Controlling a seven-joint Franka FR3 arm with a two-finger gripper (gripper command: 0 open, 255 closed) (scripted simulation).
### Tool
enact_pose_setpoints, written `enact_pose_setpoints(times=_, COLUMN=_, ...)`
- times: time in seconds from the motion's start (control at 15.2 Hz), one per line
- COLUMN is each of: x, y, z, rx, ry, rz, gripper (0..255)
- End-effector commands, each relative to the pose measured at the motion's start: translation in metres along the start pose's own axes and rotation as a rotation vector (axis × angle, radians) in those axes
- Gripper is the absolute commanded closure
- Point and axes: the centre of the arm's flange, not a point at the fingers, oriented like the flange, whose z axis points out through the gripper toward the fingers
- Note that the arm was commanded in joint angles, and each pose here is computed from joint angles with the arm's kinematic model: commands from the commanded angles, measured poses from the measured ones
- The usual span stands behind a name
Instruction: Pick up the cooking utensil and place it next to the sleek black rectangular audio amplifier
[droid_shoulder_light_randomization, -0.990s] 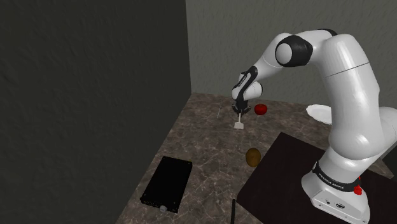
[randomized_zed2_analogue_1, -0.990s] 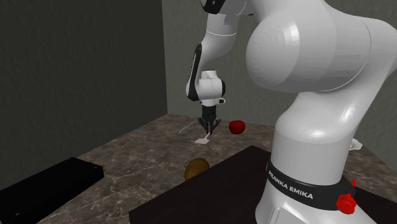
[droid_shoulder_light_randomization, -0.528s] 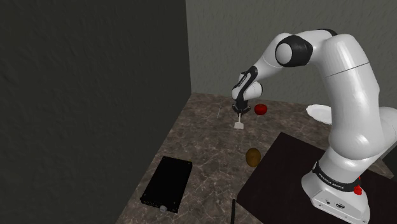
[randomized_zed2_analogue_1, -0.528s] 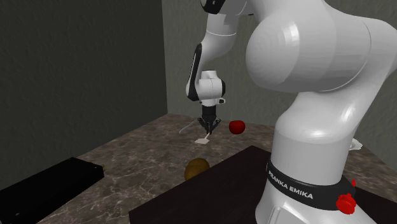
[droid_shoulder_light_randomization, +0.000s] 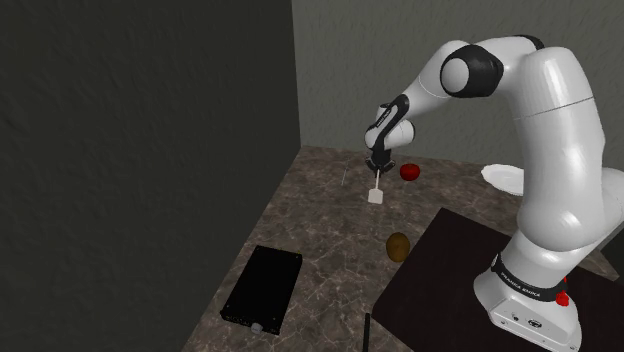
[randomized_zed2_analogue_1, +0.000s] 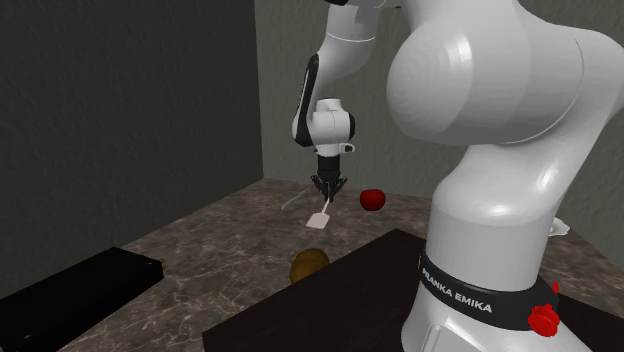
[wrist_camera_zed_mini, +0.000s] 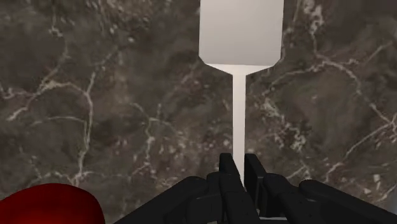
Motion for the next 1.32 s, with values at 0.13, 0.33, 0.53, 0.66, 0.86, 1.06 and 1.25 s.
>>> enact_pose_setpoints(times=0.13, x=0.001, y=0.000, z=-0.022, rx=0.000, ry=0.000, rz=0.000, gripper=255)
enact_pose_setpoints(times=0.33, x=0.002, y=0.000, z=-0.038, rx=0.000, ry=0.000, rz=0.000, gripper=255)
enact_pose_setpoints(times=0.53, x=0.003, y=0.000, z=-0.053, rx=0.000, ry=0.000, rz=0.000, gripper=255)
enact_pose_setpoints(times=0.66, x=0.004, y=0.000, z=-0.064, rx=0.000, ry=0.000, rz=0.000, gripper=255)
enact_pose_setpoints(times=0.86, x=0.005, y=0.000, z=-0.080, rx=0.000, ry=0.000, rz=0.000, gripper=255)
enact_pose_setpoints(times=1.06, x=-0.019, y=-0.010, z=-0.083, rx=0.000, ry=0.000, rz=0.000, gripper=255)
enact_pose_setpoints(times=1.25, x=-0.055, y=-0.026, z=-0.086, rx=0.000, ry=0.000, rz=0.000, gripper=255)
